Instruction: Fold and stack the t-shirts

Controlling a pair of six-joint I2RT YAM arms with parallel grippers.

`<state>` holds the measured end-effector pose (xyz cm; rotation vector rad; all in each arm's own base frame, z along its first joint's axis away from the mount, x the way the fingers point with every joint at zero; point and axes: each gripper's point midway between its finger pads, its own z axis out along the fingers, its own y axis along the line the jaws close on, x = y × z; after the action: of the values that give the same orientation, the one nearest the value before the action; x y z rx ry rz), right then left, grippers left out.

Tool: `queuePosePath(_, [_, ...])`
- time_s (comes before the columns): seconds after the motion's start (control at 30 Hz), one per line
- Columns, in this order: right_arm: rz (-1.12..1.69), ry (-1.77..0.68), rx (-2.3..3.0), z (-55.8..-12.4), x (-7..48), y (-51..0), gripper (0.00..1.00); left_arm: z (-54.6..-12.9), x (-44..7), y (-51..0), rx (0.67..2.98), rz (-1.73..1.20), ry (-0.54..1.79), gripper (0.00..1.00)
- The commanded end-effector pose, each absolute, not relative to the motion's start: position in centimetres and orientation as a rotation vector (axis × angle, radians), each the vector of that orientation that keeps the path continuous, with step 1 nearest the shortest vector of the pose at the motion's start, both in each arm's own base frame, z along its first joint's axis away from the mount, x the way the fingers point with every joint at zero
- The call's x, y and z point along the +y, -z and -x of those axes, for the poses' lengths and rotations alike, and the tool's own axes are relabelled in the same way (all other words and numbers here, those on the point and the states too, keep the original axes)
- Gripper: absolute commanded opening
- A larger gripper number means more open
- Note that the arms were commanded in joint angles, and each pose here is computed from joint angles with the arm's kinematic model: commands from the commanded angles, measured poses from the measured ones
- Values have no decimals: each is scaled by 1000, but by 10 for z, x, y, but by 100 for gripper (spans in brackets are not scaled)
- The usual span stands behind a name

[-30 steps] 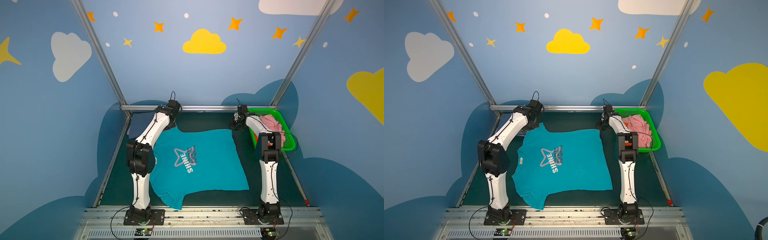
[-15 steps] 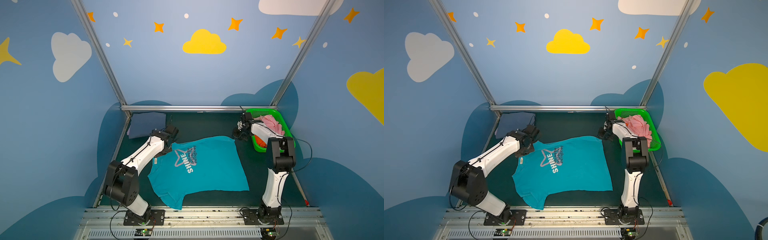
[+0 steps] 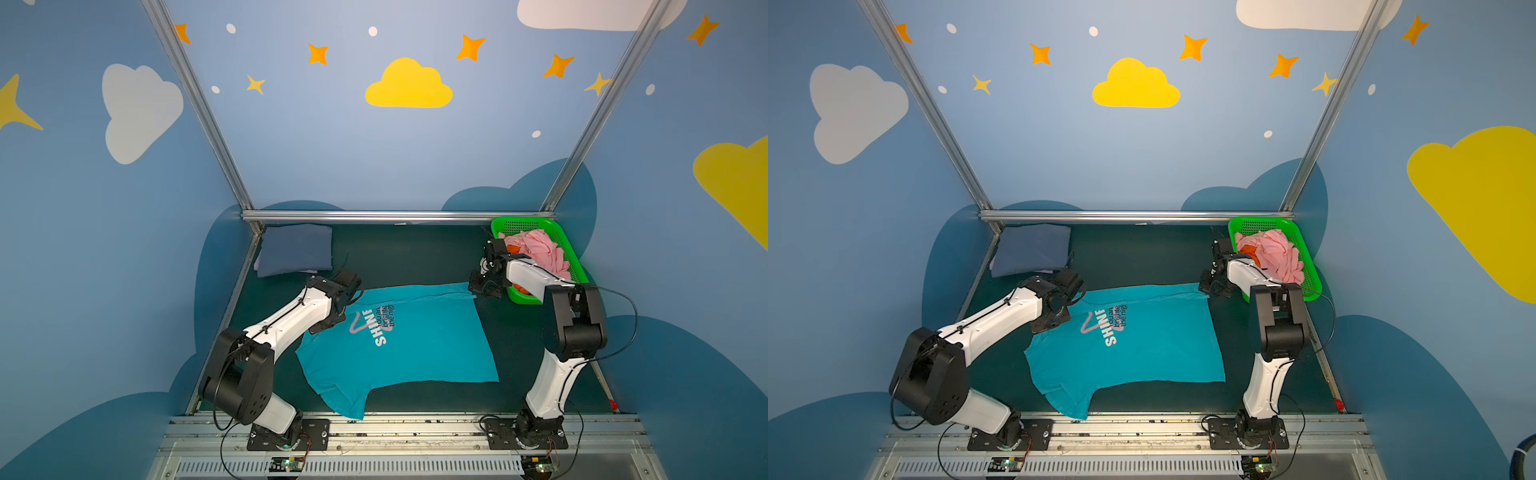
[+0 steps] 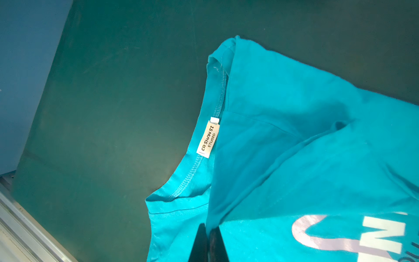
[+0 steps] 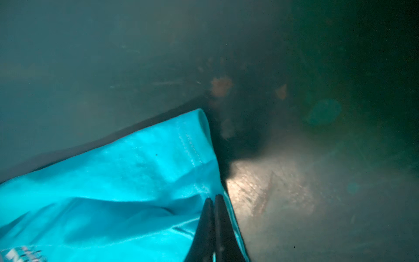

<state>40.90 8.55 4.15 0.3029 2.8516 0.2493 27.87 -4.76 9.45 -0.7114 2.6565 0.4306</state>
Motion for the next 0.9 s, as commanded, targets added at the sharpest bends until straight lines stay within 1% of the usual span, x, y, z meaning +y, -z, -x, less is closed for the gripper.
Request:
queuePosePath(0.0, [-329,-173,2852,-401,79,-42,0,-270,-37,-88,2657,720,-525,4])
queuePosePath(0.03, [-329,-173,2858,-398,80,-40,2,-269,-36,-87,2658,719,-534,4])
queuePosePath(0.07, [-330,-173,2861,-396,81,-39,13,-267,-35,-87,2659,719,-538,4])
queuePosePath(0.1, [-334,-181,2865,-394,82,-37,26,-265,-35,-87,2662,720,-544,7])
queuePosePath(0.13, [-342,-191,2871,-391,84,-37,34,-264,-34,-88,2661,719,-549,14])
queuePosePath(0.17, [-353,-200,2874,-389,84,-37,38,-262,-34,-89,2658,718,-554,18])
queuePosePath(0.2, [-365,-204,2874,-387,84,-38,39,-261,-34,-91,2657,709,-562,19])
queuePosePath(0.27, [-383,-205,2862,-387,82,-45,40,-256,-32,-97,2647,696,-588,23])
queuePosePath(0.33, [-391,-192,2837,-387,80,-56,40,-251,-32,-103,2633,677,-610,32])
queuePosePath(0.47, [-370,-171,2735,-391,78,-93,39,-242,-29,-115,2603,656,-655,41])
queuePosePath(0.53, [-325,-162,2679,-394,83,-112,36,-244,-31,-115,2596,645,-641,49])
queuePosePath(0.57, [-297,-162,2654,-395,88,-121,34,-248,-34,-114,2594,640,-625,51])
queuePosePath(0.6, [-258,-162,2636,-395,95,-127,31,-254,-39,-113,2597,631,-606,52])
queuePosePath(0.67, [-205,-176,2625,-396,108,-132,20,-268,-51,-109,2607,614,-566,54])
queuePosePath(0.7, [-185,-191,2639,-396,114,-130,10,-276,-58,-107,2610,598,-553,55])
queuePosePath(0.73, [-175,-201,2654,-397,119,-127,4,-284,-65,-102,2615,584,-548,56])
queuePosePath(0.77, [-165,-212,2675,-398,123,-123,1,-290,-70,-97,2623,576,-546,57])
queuePosePath(0.87, [-117,-256,2744,-399,139,-105,1,-309,-87,-78,2672,534,-561,63])
